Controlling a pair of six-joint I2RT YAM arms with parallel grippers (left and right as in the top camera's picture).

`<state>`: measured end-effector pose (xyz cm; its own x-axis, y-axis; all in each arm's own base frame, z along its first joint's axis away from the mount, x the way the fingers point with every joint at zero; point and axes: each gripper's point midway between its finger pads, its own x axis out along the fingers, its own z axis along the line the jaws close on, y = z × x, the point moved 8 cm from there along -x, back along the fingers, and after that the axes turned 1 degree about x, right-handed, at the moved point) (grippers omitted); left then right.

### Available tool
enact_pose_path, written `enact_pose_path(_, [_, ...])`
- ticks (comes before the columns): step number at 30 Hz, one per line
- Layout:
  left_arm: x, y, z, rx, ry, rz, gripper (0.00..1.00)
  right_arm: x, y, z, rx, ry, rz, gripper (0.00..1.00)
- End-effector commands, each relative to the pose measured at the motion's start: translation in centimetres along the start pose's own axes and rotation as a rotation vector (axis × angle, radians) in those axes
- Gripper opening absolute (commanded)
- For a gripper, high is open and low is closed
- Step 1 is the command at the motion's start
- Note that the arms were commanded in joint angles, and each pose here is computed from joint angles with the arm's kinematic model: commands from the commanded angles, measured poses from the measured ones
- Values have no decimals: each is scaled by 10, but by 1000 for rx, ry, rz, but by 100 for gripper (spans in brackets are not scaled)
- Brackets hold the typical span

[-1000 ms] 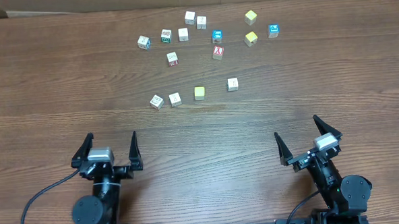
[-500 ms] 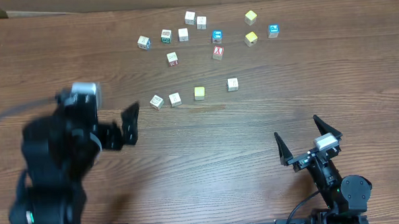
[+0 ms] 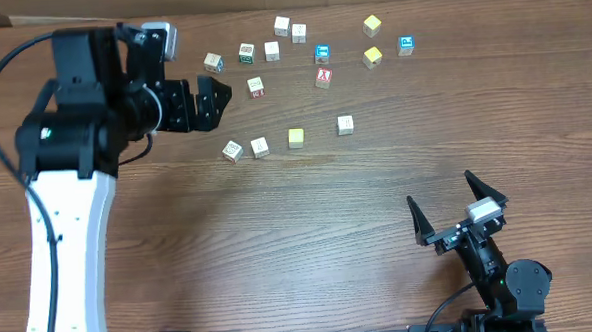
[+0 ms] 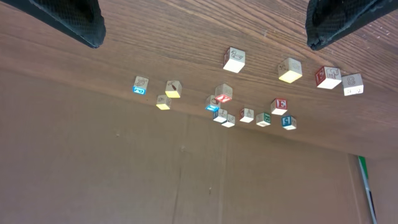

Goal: Form a tower
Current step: 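Move the left gripper over the block with the green H and snail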

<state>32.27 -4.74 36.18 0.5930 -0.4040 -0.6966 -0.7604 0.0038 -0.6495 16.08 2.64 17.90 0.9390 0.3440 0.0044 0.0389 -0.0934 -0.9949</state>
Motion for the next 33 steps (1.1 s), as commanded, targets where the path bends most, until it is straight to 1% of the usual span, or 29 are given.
enact_pose_path(1, [8,-4,3,3,25,23,97,0,3,0,6,0,-1,100])
enact_pose_path(2, [12,-2,4,9,24,41,90,0,3,0,6,0,-1,100])
enact_pose_path(3, [17,0,6,19,24,61,73,0,3,0,6,0,-1,100])
enact_pose_path(4, [21,2,8,15,23,81,46,0,3,0,6,0,-1,100])
enact_pose_path(6, [30,8,12,-8,22,135,6,0,3,0,6,0,-1,100])
enact_pose_path(7, [34,10,14,-18,22,156,4,0,3,0,6,0,-1,100])
enact_pose_path(9, [41,15,17,-36,21,197,4,0,3,0,6,0,-1,100])
enact_pose_path(10, [46,18,19,-47,16,226,9,0,3,0,6,0,-1,100])
enact_pose_path(11, [49,20,22,-54,7,246,11,0,3,0,6,0,-1,100])
enact_pose_path(15, [65,28,34,-74,-51,318,13,0,3,0,6,0,-1,100])
enact_pose_path(18, [85,32,43,-89,-64,364,19,0,3,0,6,0,-1,100])
enact_pose_path(19, [90,33,45,-95,-64,376,26,0,3,0,6,0,-1,100])
enact_pose_path(22, [103,38,51,-111,-64,412,36,0,3,0,6,0,-1,100])
enact_pose_path(24, [112,41,54,-120,-64,434,48,0,3,0,6,0,-1,100])
enact_pose_path(30, [140,49,58,-126,-56,491,66,0,3,0,6,0,-1,100])
enact_pose_path(33, [151,51,57,-132,-85,500,70,0,3,0,6,0,-1,100])
